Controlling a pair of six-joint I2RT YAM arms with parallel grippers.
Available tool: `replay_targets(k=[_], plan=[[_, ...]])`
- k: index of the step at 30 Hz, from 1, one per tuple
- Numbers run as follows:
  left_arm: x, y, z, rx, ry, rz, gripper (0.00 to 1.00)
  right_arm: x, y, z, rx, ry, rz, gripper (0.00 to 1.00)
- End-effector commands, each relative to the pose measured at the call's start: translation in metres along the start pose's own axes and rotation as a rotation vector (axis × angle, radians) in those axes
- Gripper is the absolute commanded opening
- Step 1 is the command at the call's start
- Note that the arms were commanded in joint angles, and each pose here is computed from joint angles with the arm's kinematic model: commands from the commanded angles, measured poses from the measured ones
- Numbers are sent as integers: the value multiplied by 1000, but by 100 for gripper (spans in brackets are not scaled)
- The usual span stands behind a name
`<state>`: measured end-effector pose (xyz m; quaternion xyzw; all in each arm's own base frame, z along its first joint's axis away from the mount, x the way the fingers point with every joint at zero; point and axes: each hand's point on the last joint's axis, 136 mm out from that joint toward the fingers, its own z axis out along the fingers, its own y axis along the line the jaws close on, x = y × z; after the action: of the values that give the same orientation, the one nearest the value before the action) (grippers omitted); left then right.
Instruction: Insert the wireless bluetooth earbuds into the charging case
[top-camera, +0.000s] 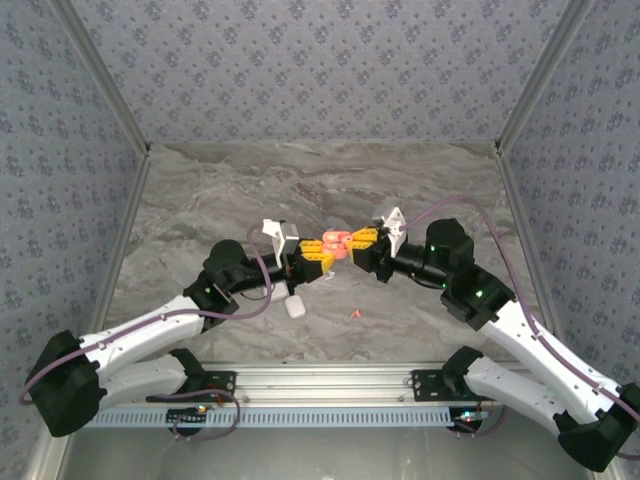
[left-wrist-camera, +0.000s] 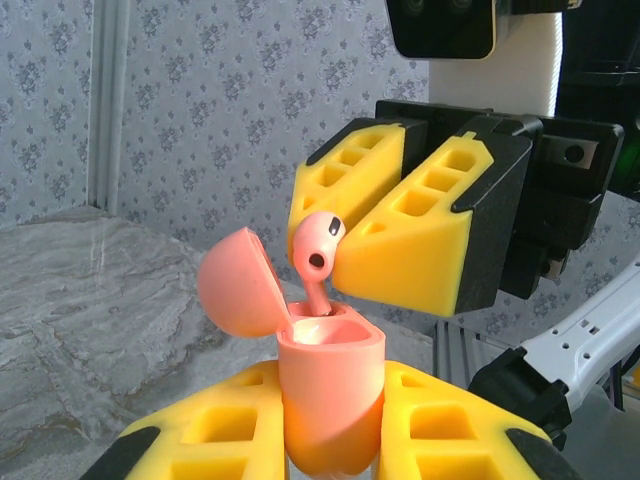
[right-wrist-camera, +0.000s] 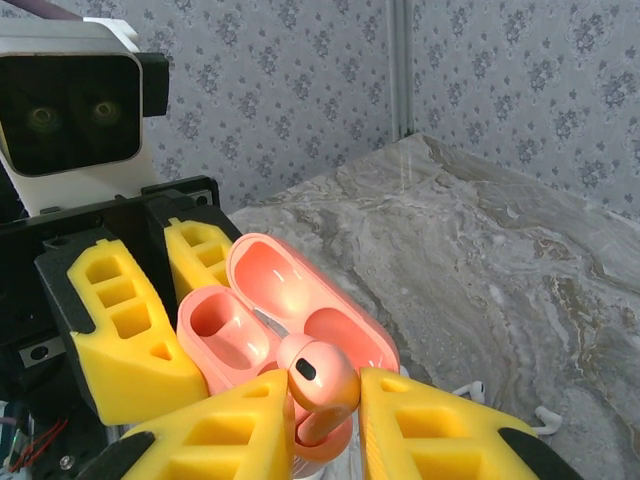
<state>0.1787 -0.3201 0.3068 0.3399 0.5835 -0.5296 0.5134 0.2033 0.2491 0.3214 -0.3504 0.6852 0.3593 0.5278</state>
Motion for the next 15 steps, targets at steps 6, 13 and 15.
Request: replay_targets(k=[6, 13, 15], plan=[[-29, -16, 0, 53, -79, 49, 0, 3, 12, -2, -70, -3, 12, 24], [-29, -17, 0, 58, -83, 51, 0, 4, 15, -2, -98, -1, 26, 26], [-30, -17, -1, 59, -84, 51, 0, 3, 15, -3, -104, 0, 30, 28]])
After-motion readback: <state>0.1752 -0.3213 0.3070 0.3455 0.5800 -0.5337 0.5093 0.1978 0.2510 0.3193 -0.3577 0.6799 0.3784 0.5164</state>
